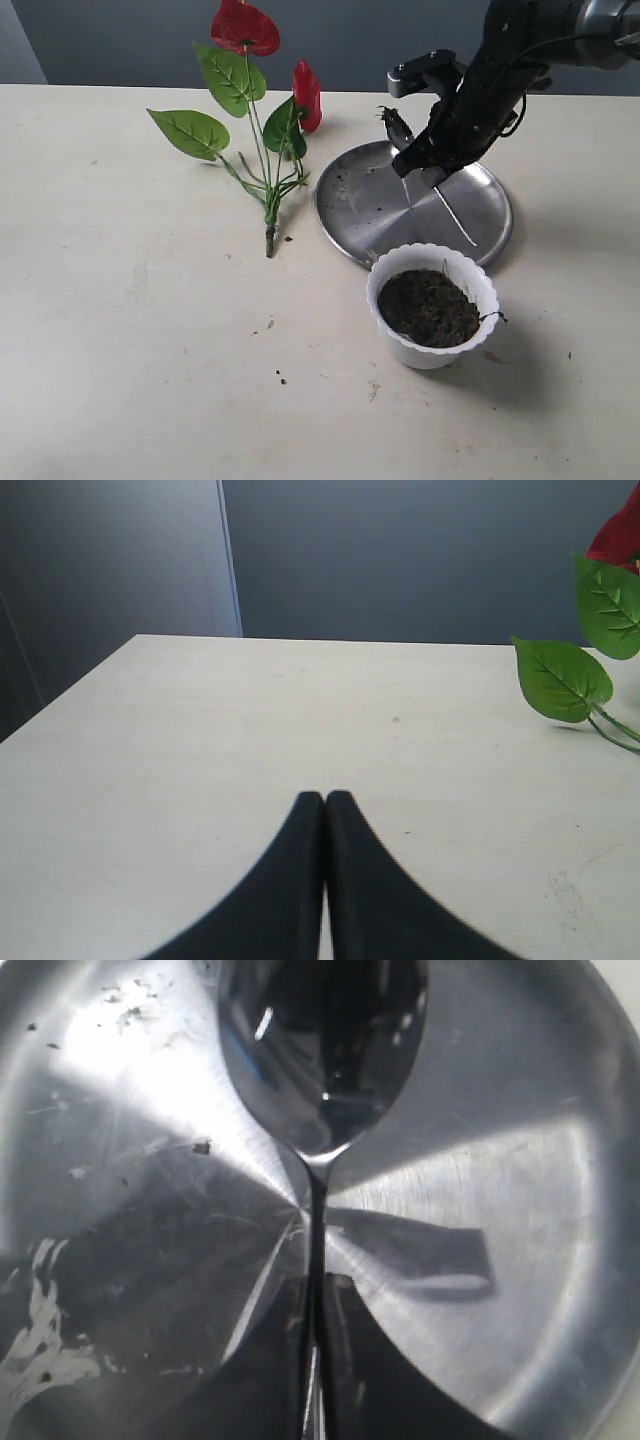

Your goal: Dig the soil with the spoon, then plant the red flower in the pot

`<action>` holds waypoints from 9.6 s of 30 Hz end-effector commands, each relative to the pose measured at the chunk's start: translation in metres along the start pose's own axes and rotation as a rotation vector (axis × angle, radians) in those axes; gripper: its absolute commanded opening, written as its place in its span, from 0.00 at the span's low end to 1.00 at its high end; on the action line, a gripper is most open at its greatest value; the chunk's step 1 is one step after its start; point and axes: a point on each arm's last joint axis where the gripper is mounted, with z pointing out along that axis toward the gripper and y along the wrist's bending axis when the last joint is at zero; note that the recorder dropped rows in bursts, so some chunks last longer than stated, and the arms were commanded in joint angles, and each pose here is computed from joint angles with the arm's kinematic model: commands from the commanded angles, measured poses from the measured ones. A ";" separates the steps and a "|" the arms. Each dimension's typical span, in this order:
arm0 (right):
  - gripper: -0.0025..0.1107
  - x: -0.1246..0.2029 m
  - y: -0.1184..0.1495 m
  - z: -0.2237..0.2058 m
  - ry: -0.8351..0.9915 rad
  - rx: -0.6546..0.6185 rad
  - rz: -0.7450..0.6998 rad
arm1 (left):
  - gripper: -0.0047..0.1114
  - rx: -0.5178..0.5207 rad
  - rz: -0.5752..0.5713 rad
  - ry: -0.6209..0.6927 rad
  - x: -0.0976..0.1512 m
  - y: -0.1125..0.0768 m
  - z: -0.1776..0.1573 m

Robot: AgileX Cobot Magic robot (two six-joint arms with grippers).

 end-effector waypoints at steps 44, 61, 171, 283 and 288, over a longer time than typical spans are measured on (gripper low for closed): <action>0.49 -0.052 0.067 -0.031 -0.253 -0.348 -0.036 | 0.04 -0.002 -0.003 0.003 0.001 0.000 0.000; 0.49 -0.072 0.120 0.006 -0.354 -0.300 0.054 | 0.04 -0.002 -0.003 0.003 0.001 0.000 0.000; 0.02 0.195 0.118 -0.060 -1.231 0.063 0.209 | 0.04 -0.002 -0.003 0.003 0.001 0.000 0.000; 0.31 0.203 0.130 -0.004 -0.981 0.000 0.054 | 0.04 -0.002 -0.003 0.003 0.001 0.000 0.000; 0.31 0.201 0.129 -0.010 -1.009 0.011 0.068 | 0.04 -0.002 -0.003 0.003 0.001 0.000 0.000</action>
